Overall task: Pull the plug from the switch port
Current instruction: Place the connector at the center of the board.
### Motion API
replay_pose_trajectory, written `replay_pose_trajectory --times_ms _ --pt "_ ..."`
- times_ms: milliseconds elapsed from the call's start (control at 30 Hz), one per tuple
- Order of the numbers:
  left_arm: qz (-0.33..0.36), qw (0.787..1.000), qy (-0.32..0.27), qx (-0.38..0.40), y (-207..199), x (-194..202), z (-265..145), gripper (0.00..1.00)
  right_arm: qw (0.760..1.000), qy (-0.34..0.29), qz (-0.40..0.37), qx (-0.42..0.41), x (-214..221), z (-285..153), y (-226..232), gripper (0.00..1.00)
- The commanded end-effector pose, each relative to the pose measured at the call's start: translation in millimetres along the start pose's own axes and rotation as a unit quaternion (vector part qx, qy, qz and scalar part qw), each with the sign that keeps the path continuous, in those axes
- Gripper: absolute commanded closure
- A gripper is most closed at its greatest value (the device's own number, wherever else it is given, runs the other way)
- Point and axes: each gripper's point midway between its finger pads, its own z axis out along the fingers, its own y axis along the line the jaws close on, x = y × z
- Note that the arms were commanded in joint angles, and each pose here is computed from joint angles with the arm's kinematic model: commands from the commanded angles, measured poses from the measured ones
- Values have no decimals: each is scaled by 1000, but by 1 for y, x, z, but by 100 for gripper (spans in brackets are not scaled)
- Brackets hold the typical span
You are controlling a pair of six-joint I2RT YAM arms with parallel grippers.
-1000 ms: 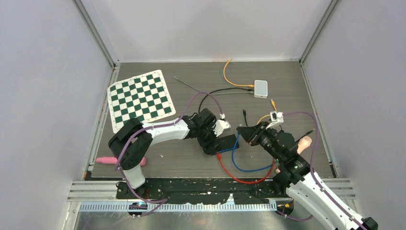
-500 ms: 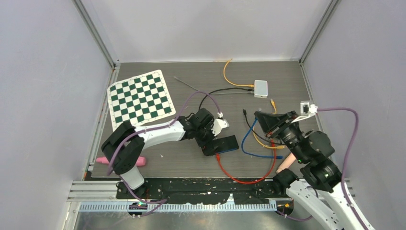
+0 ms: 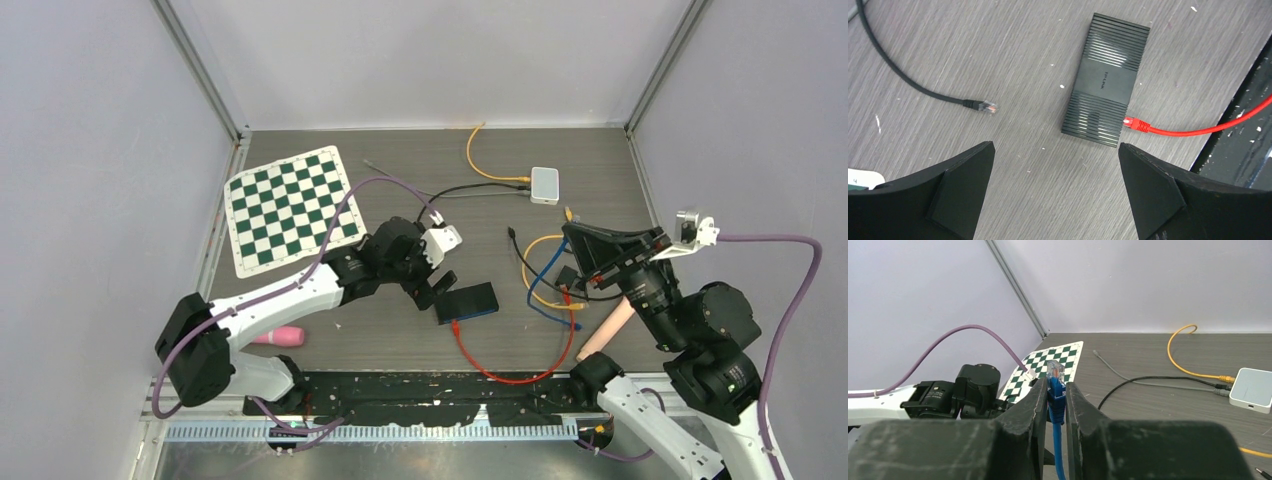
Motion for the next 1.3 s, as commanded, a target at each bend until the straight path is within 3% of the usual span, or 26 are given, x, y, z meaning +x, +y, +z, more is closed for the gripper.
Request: replay_pose_trajectory --times_ms 0,133,233,367,533,700,867,1033,1267 --pt "-2 999 -18 -38 12 -5 -7 0 999 -45 17 -13 -37 -5 15 95" --pt "-9 999 -19 -43 13 -4 -6 0 990 -111 85 -31 -65 -12 24 95" --pt "-13 999 -24 -47 14 -6 -6 0 965 -163 190 -79 -69 -5 33 95" --pt "-15 998 -27 -51 15 -9 -9 0 954 -124 245 -121 -35 26 42 95" --pt "-19 997 -29 -70 20 -1 -15 0 959 -103 262 -27 -2 47 5 95" --pt "-27 995 -35 -92 26 5 -20 0 959 -86 268 -22 13 52 2 95" --pt "-26 995 -33 -94 27 3 -20 0 976 -84 202 -16 -7 49 8 95" --pt "-26 994 -35 -98 28 2 -21 1 995 -68 65 36 -38 42 1 95" --pt "-26 995 -30 -97 28 4 -19 1 984 5 -52 171 -46 44 -40 95"
